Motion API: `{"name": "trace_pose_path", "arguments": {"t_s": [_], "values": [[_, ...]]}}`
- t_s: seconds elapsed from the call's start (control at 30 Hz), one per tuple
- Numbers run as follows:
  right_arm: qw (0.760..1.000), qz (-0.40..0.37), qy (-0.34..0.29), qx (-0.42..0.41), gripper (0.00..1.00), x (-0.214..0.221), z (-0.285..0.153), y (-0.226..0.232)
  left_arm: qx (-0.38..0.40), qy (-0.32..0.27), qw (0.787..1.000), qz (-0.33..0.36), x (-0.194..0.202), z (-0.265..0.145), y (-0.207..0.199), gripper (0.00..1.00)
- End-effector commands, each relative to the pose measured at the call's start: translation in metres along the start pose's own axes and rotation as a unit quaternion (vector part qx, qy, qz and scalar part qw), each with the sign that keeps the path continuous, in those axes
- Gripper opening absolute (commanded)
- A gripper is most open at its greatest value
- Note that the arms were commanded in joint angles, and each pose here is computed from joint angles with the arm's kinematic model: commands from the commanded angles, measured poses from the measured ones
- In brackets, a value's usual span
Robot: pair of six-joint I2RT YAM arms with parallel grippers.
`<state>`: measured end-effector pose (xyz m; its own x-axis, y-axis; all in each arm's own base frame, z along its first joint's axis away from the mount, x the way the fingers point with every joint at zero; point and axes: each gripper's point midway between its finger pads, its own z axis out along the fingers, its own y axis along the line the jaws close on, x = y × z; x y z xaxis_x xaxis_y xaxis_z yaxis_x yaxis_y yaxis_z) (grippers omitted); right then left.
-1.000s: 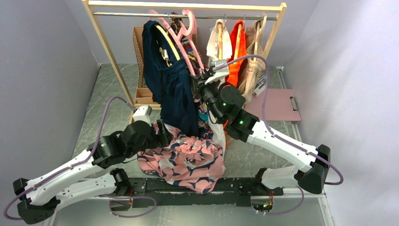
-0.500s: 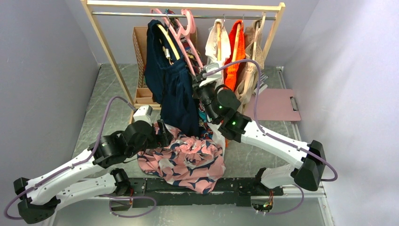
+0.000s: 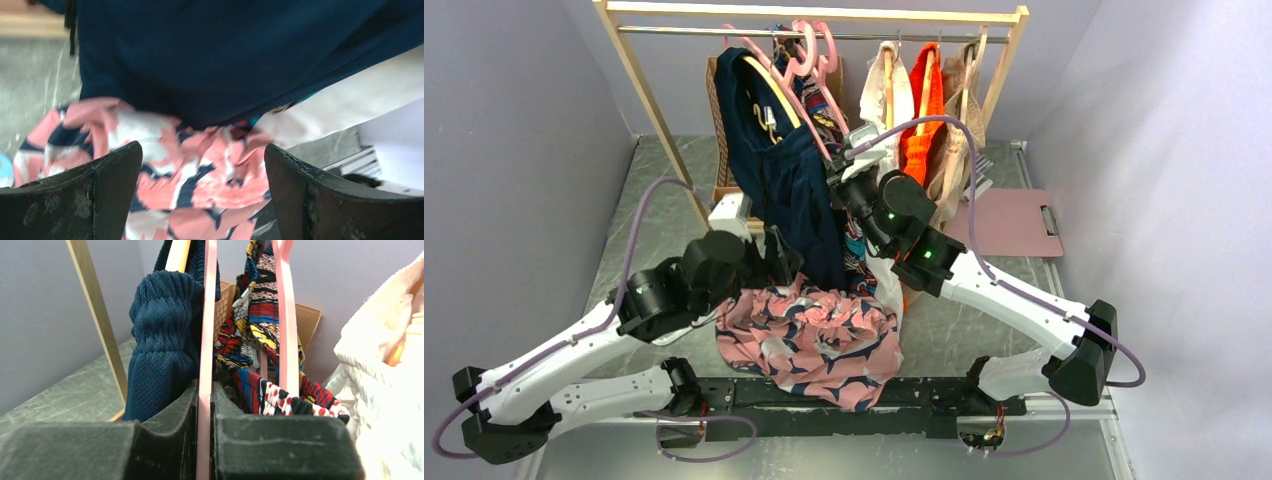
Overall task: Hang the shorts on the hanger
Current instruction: Pick up the hanger from the clothesline.
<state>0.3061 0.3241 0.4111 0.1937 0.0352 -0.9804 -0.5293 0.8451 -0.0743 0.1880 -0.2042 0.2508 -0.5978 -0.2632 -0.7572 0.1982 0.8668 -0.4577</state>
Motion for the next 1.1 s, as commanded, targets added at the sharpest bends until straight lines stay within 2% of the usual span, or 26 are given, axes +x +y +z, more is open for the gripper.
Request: {"name": "trace_pose_path", "arguments": {"t_s": [0.0,0.2,0.33,0.67,1.07], "values": [[0.998,0.004,0.003,-0.066,0.00,-0.020,-0.009,0.019,0.052,-0.121,0.991,0.013,-0.093,-0.021,-0.051,0.96],[0.996,0.009,0.025,-0.087,0.02,-0.019,-0.015,0.024,0.094,-0.215,0.972,0.028,-0.165,-0.050,-0.091,0.96],[0.994,0.016,0.039,-0.097,0.08,-0.016,-0.015,0.028,0.101,-0.245,0.964,0.032,-0.189,-0.058,-0.104,0.96],[0.994,0.040,0.057,-0.087,0.43,-0.027,-0.017,0.025,0.053,-0.240,0.969,0.035,-0.199,-0.040,-0.108,0.96],[0.993,0.051,0.102,-0.021,0.48,-0.039,0.009,0.012,0.019,-0.254,0.967,0.022,-0.203,-0.043,-0.092,0.96]]}}
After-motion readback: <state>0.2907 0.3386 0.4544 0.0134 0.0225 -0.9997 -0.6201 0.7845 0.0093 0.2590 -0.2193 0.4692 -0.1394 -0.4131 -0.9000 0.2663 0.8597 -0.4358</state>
